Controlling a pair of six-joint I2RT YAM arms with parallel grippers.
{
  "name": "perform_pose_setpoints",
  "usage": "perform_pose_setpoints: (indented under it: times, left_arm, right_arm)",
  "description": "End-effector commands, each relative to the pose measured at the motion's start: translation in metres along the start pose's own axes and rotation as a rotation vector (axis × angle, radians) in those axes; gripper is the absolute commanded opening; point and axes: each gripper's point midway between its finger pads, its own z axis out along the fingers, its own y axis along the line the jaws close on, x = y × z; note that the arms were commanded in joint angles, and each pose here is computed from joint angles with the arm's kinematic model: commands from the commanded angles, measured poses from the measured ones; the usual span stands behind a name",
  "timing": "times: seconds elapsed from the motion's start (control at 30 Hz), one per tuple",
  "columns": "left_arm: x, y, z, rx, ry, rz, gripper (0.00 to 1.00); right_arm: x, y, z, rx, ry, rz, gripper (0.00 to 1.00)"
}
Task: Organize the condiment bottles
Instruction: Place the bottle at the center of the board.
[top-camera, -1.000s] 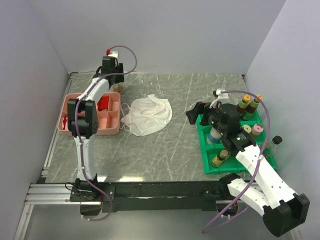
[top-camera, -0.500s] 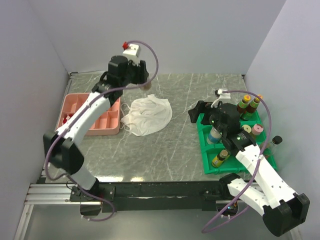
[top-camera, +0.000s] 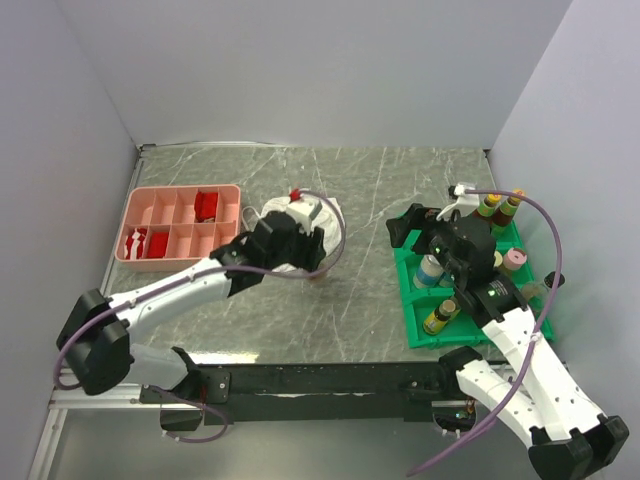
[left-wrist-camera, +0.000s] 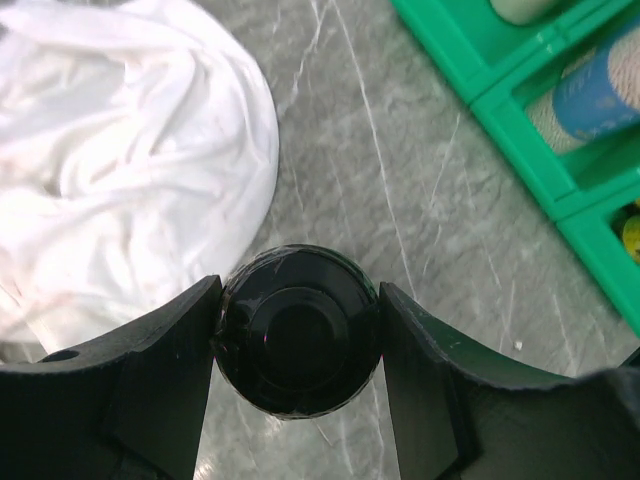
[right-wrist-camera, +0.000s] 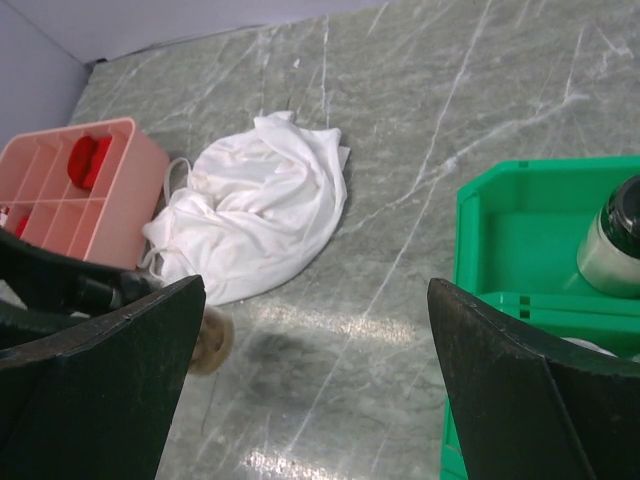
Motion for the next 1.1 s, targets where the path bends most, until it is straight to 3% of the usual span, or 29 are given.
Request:
perform_pose_setpoints:
  times: [0.0, 0.27, 0.57, 0.63, 0.77, 0.83, 0.87, 0.93, 0.97, 1.07]
  left_arm:
    - [-0.04, -0.011, -0.016, 0.003, -0.237, -0.093, 0.02]
    - [0.003, -0.05, 0.002, 0.003, -0.157, -0.058, 0.05]
    - [0.045, -0.066, 0.022, -0.016, -0.081, -0.048, 0.24]
    - [0.049, -0.07, 0.024, -0.009, -0.071, -0.05, 0.36]
    - [0.051, -0.07, 0.026, -0.022, -0.05, -0.04, 0.44]
    - [0.051, -0.07, 0.027, -0.033, -0.033, -0.039, 0.56]
    - [0.051, -0.07, 0.026, -0.037, -0.027, -0.044, 0.68]
    - [0.048, -0.072, 0.024, -0.033, -0.021, -0.053, 0.83]
    - [0.042, -0.074, 0.019, -0.022, -0.033, -0.064, 0.97]
    - [0.025, -0.081, 0.007, 0.016, -0.062, -0.075, 0.99]
  right_arm:
    - [0.0, 0.001, -0.007, 0.004, 0.018, 0.005, 1.0]
    - [0.002, 0.001, -0.017, -0.013, -0.001, 0.006, 1.0]
    - [0.003, -0.002, -0.024, -0.009, -0.007, -0.007, 1.0]
    - [0.002, -0.002, -0.026, -0.009, -0.011, -0.012, 1.0]
    - [0.001, -0.002, -0.029, -0.009, -0.016, -0.012, 1.0]
    - [0.0, 0.0, -0.03, -0.021, -0.019, -0.008, 1.0]
    - [0.0, 0.0, -0.03, -0.023, -0.02, -0.007, 1.0]
    - [-0.002, 0.002, -0.032, -0.031, -0.023, -0.006, 1.0]
    - [-0.002, 0.003, -0.032, -0.034, -0.022, -0.006, 1.0]
    - [-0.002, 0.003, -0.034, -0.035, -0.018, -0.009, 1.0]
